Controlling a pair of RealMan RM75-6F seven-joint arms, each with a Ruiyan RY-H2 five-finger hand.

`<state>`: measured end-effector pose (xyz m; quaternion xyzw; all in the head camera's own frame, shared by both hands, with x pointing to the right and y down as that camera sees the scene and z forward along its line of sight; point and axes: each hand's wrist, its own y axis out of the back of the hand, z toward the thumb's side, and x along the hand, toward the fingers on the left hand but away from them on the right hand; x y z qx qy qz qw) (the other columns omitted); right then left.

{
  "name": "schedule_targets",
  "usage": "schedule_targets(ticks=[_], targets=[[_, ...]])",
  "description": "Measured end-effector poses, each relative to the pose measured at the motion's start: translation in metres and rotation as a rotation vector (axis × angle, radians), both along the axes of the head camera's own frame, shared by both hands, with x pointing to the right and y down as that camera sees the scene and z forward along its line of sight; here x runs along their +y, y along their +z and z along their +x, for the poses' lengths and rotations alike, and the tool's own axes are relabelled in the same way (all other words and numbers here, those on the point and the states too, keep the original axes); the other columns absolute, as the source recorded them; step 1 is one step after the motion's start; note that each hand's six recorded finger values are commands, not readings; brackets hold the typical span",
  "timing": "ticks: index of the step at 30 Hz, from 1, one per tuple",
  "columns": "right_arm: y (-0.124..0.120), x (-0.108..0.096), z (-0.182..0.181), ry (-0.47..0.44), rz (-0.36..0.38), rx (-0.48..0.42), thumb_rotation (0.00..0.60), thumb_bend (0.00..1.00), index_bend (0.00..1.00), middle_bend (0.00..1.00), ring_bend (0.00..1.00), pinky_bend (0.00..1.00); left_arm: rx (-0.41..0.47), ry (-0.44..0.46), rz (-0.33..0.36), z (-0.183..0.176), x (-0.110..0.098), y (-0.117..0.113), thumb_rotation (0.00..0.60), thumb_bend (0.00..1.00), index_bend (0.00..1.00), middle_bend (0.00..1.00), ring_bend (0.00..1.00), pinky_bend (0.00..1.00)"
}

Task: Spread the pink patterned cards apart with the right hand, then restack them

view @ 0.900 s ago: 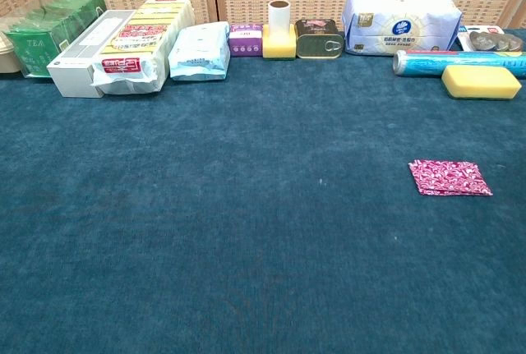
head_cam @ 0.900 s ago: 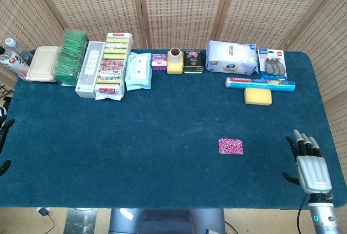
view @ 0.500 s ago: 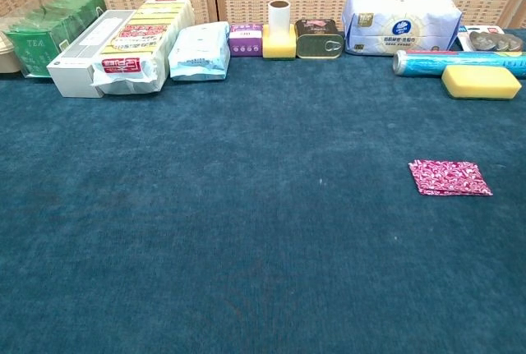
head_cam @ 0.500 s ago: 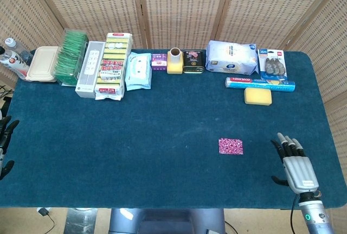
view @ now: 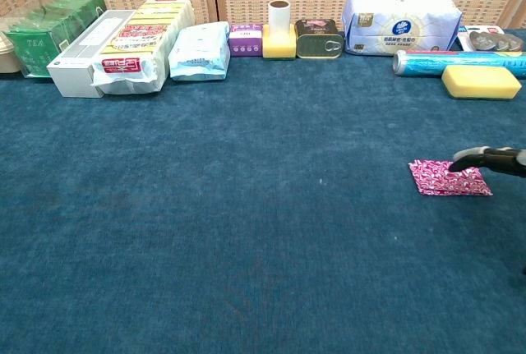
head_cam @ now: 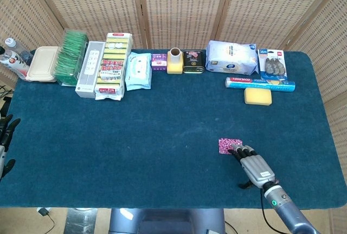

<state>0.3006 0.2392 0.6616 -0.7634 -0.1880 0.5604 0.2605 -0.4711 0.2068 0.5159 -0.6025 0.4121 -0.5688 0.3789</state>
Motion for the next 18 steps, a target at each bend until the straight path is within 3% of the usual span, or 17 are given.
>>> schedule_targets(ticks=[9, 18], targets=[[0.008, -0.017, -0.017, -0.016, 0.021, 0.019, 0.6, 0.05, 0.15, 0.04, 0.0, 0.0, -0.004, -0.008, -0.012, 0.001, -0.003, 0.004, 0.6, 0.13, 0.0, 0.0, 0.0, 0.07], [0.01, -0.02, -0.019, 0.001, 0.009, 0.016, 0.6, 0.05, 0.15, 0.1, 0.0, 0.0, -0.012, -0.007, -0.022, 0.003, -0.005, 0.006, 0.6, 0.13, 0.0, 0.0, 0.0, 0.07]])
